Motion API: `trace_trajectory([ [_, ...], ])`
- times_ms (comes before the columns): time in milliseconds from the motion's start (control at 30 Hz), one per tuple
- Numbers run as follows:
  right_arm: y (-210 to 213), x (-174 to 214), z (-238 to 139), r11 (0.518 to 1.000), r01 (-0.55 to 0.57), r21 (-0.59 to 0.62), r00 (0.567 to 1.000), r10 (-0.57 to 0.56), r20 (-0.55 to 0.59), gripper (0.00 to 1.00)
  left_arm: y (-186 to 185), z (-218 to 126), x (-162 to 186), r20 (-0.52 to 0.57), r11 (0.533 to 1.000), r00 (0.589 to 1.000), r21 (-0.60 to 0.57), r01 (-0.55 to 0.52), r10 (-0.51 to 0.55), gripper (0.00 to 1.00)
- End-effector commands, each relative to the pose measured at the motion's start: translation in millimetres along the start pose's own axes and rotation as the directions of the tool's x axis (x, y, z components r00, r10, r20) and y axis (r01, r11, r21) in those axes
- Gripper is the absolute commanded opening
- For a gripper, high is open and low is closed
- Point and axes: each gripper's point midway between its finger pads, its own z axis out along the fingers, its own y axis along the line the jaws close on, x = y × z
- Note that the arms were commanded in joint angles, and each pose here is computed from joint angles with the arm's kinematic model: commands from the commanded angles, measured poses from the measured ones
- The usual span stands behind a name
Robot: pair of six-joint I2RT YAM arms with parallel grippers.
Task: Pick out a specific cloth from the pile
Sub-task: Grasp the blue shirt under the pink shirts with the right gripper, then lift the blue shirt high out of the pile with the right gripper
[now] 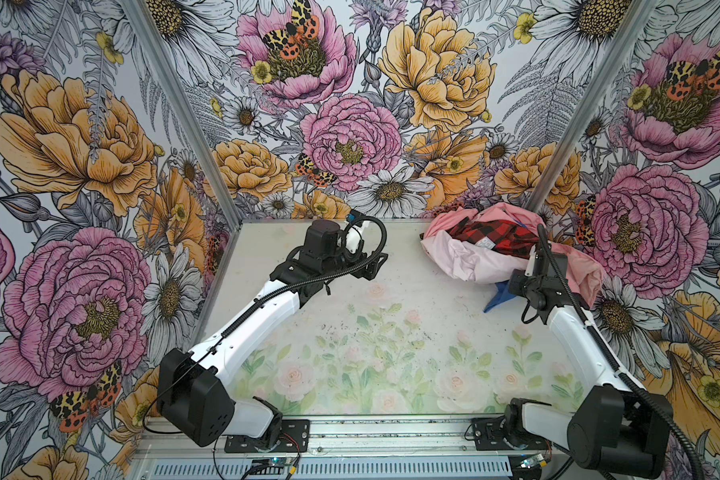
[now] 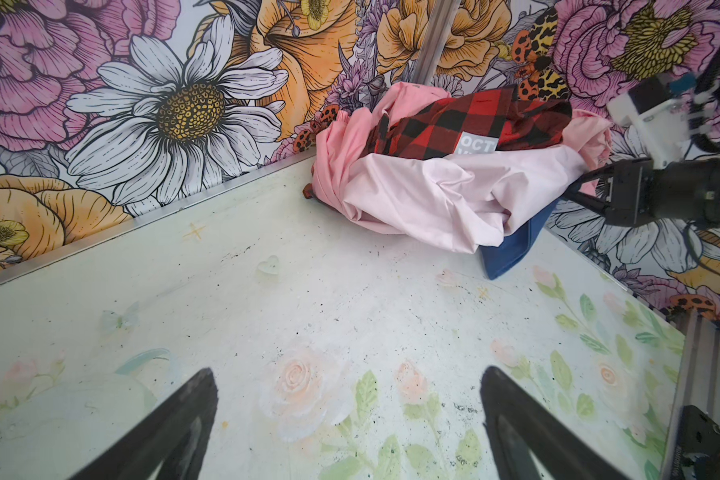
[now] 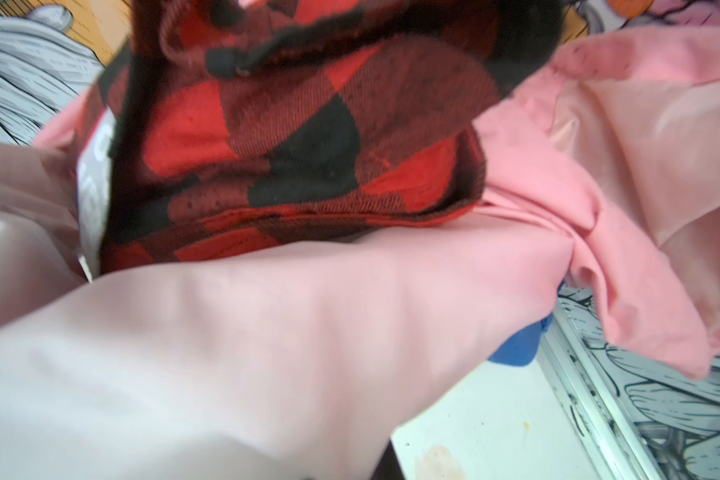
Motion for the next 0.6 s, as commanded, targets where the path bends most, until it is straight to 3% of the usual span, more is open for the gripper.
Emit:
trace_trajectory([
  [0,6.4,-100.7,-55.8,0.998,-0.012,-0.069,0.969,0.029,0.245,0.00,-4.6,-9.2,-13.2,0.047,1.000,0.999,0.026,0.006,-0.008,0.99],
  [233,12.2,-215.6,-100.1,0.992,0.015,-0.125,0.919,0.035,0.392,0.00,-3.8,-10.3,-13.5,0.048,1.000,0.999,0.025,0.008,-0.009,0.99],
  [400,21.8,-300.8,-164.4,0.987,0.047,-0.153,0.826,0.048,0.561,0.00,-3.2,-11.1,-14.2,0.051,1.000,0.999,0.025,0.007,-0.009,0.99],
  [567,31.4,-350.0,-214.5,0.971,0.068,-0.229,0.743,0.104,0.661,0.00,-1.7,-11.7,-14.5,0.051,0.999,0.999,0.030,0.015,-0.016,0.99],
])
